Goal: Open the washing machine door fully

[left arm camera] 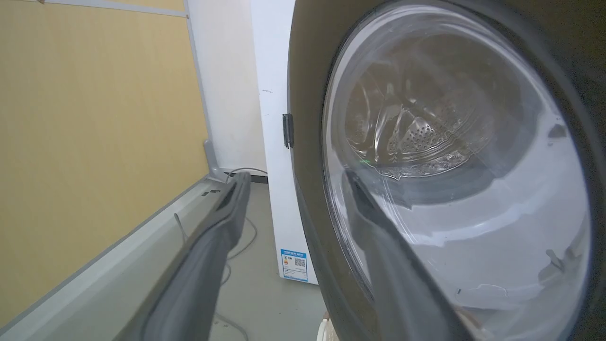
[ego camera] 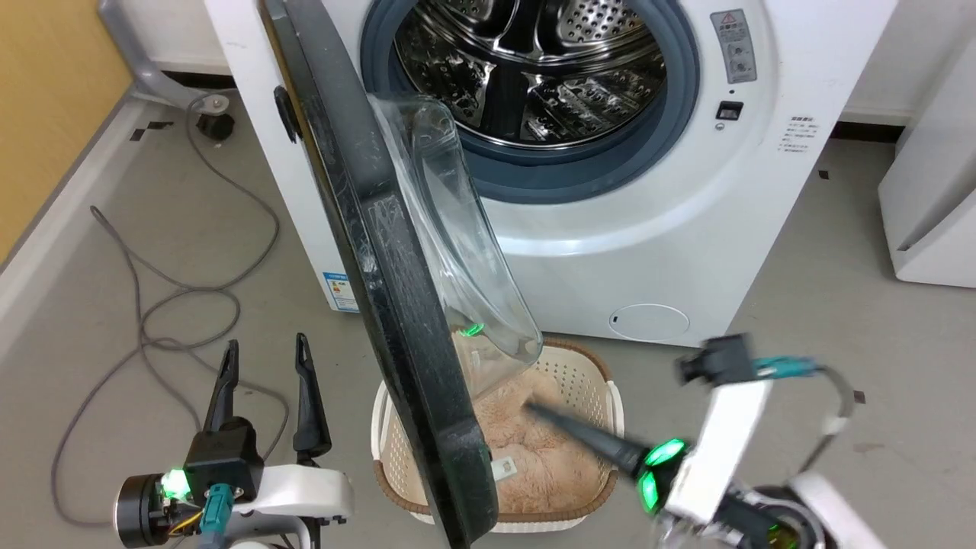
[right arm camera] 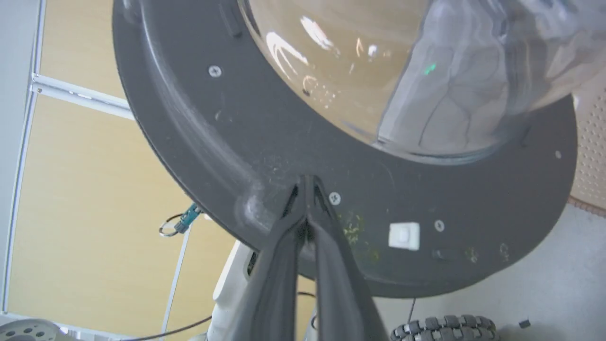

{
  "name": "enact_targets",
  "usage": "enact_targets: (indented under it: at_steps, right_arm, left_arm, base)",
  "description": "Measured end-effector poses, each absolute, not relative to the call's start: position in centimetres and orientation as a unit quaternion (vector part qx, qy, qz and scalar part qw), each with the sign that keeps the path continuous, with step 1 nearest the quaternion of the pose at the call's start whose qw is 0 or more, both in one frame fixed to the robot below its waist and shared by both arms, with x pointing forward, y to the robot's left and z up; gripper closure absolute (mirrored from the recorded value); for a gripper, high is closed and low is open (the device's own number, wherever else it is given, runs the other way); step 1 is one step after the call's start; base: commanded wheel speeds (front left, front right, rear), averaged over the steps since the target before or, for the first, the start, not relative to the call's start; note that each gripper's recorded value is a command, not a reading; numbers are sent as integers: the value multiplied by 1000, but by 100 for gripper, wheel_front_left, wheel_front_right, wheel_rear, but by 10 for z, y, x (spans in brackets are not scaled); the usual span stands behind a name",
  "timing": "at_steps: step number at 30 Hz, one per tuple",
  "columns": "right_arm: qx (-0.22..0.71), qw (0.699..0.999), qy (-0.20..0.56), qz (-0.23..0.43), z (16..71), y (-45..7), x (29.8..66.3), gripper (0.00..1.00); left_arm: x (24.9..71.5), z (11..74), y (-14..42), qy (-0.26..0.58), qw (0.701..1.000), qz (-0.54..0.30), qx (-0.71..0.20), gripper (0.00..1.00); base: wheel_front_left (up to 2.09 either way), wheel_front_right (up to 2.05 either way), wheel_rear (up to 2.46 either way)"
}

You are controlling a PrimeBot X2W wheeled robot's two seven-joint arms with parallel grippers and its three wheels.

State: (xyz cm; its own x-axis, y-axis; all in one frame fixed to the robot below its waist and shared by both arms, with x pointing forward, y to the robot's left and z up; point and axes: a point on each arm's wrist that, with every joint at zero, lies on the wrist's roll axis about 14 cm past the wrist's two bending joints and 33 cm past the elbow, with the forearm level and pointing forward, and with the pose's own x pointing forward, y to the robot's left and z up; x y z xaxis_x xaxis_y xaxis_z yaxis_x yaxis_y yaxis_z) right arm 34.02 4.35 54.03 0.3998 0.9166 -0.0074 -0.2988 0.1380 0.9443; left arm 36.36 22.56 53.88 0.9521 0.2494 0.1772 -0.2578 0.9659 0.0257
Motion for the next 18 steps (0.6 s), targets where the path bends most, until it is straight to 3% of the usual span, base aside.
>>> enact_targets:
  at_steps: [7, 12, 18]
  right_arm:
    - [495, 779, 148, 356, 578, -18, 392, 100]
    - [502, 814, 18, 290, 609, -64, 410, 100]
    - [433, 870, -113, 205, 624, -126, 414, 100]
  left_arm:
    - [363, 536, 222, -83, 989, 123, 23, 0]
    - [362, 540, 221, -89, 988, 121, 21, 0]
    - [356, 541, 223, -91, 988, 125, 21, 0]
  base:
    - [0, 0, 0]
    - [0, 0, 0]
    - [0, 0, 0]
